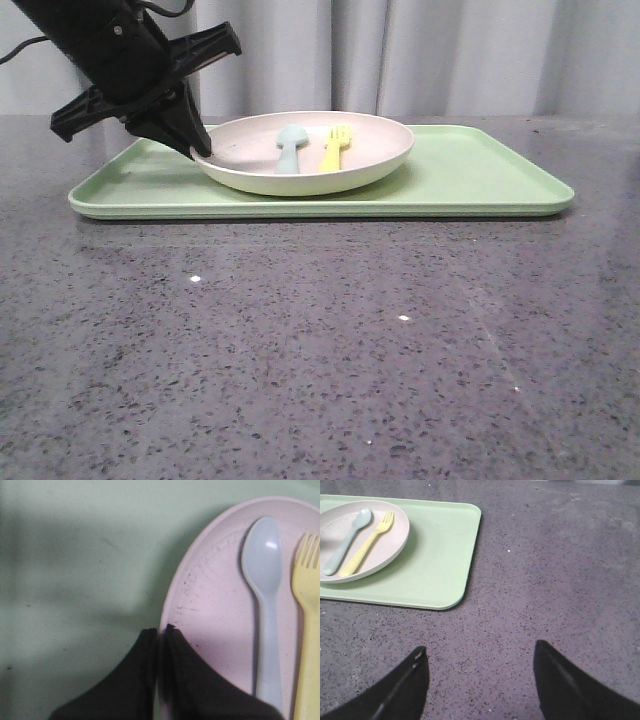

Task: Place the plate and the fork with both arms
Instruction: 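Lower the plate onto the tray and open the left gripper, then raise the left gripper away from the plate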

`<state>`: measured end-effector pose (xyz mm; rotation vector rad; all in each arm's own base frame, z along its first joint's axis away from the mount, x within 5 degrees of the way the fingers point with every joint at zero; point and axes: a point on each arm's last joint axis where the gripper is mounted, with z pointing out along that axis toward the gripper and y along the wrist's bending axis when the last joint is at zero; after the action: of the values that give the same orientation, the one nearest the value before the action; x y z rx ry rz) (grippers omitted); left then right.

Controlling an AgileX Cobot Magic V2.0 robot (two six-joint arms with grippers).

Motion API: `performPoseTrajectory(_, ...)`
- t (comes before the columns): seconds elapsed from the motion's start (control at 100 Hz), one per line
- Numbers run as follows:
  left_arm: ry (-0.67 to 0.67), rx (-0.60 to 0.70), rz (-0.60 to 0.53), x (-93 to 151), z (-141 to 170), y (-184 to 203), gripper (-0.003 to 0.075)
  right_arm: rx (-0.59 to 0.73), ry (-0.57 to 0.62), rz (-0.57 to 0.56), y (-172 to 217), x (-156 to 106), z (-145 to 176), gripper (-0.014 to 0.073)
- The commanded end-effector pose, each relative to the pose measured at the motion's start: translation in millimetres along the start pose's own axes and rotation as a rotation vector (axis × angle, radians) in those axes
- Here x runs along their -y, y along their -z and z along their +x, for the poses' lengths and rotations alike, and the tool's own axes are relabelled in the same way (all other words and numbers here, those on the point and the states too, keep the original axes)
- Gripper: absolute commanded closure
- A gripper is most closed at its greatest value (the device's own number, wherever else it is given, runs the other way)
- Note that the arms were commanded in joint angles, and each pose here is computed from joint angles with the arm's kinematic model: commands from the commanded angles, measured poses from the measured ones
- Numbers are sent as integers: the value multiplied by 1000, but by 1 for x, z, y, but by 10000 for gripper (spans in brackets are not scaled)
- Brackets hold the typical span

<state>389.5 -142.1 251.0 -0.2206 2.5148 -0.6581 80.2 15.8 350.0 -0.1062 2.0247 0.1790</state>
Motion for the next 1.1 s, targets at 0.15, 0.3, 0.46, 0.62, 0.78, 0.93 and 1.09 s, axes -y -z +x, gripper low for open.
performPoseTrajectory(0.15,13,105,73,20,-11,24,723,98,4,-1,3,-1,-16,129)
performPoseTrajectory(0.3,13,101,72,20,-11,24,599,98,4,-1,3,-1,-16,129)
performPoseTrajectory(0.46,13,101,72,20,-11,24,400,98,4,-1,3,-1,-16,129)
performPoseTrajectory(0.62,11,123,79,21,-13,27,300,98,4,-1,3,-1,-16,129)
performPoseTrajectory(0.78,-53,189,77,27,-18,50,300,98,4,-1,3,-1,-16,129)
performPoseTrajectory(0.93,-158,259,38,28,-23,85,300,96,4,-1,3,-1,-16,129)
performPoseTrajectory(1.09,-289,300,-58,24,-23,126,300,93,4,-1,3,-1,-15,129)
